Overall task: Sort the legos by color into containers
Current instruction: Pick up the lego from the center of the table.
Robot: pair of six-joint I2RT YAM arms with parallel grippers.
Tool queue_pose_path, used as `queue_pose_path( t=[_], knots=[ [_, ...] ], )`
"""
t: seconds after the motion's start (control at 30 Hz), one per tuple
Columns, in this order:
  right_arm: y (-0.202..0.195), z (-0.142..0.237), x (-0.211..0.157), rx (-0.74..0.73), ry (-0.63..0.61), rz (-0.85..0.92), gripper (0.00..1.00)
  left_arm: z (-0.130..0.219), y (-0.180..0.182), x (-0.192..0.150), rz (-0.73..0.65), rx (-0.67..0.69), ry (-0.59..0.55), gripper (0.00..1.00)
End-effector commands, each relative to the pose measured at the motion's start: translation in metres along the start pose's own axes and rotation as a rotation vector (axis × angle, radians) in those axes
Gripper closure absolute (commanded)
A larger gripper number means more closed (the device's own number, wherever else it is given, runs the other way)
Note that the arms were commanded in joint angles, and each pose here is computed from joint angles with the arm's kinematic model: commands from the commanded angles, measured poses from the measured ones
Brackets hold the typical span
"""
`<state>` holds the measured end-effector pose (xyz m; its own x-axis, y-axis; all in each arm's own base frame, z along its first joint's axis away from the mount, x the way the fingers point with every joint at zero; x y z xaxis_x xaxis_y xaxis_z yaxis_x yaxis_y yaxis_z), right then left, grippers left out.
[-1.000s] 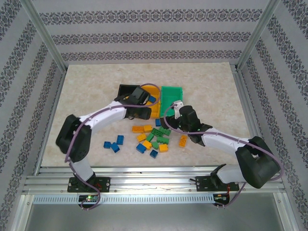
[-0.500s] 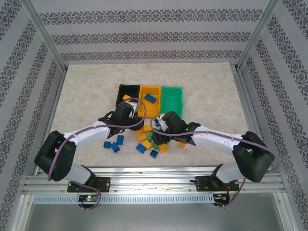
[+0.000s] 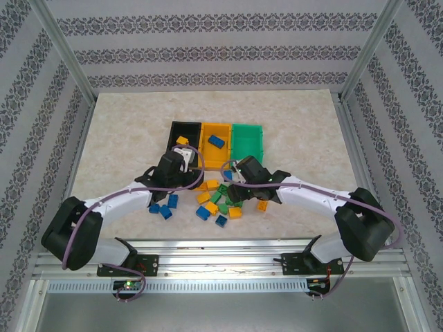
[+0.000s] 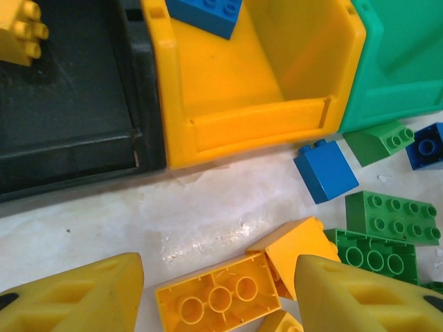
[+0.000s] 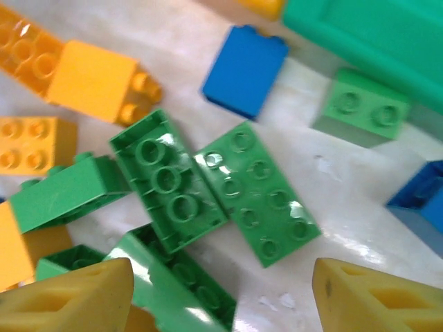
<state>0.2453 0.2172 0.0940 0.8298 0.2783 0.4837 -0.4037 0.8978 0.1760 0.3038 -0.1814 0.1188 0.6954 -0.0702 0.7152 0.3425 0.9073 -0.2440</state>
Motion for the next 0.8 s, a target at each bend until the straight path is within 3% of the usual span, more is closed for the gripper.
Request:
queue_pose_path(
  t=[0.0, 0.37, 0.77],
  knots=[
    [-0.014, 0.010, 0.007, -0.046, -0.039, -0.093, 0.31, 0.008, 0.008, 0.014, -0.002, 0.029, -0.084, 0.41],
    [-0.028, -0.015, 0.011, -0.078, 0.015, -0.212, 0.32, 0.007, 0.015, 0.013, 0.062, 0.003, -0.086, 0.40],
    [-0.031, -0.039, 0.049, -0.134, -0.026, -0.227, 0.33, 0.005, 0.019, 0.008, 0.066, -0.005, -0.074, 0.40]
  ],
)
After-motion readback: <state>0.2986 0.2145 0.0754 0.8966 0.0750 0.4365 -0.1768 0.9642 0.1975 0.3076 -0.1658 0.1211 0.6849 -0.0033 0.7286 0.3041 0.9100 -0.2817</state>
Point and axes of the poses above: each hand's point on the last joint's axis, 136 mm out from that joint toward the fingers, its own z axis back along the fingers, its own y axis along the line the jaws close on, x = y × z, the point moved 3 cm from there along z, back along the fingers, and after that the axes turned 2 degrees about -z, right-handed, at the moved point
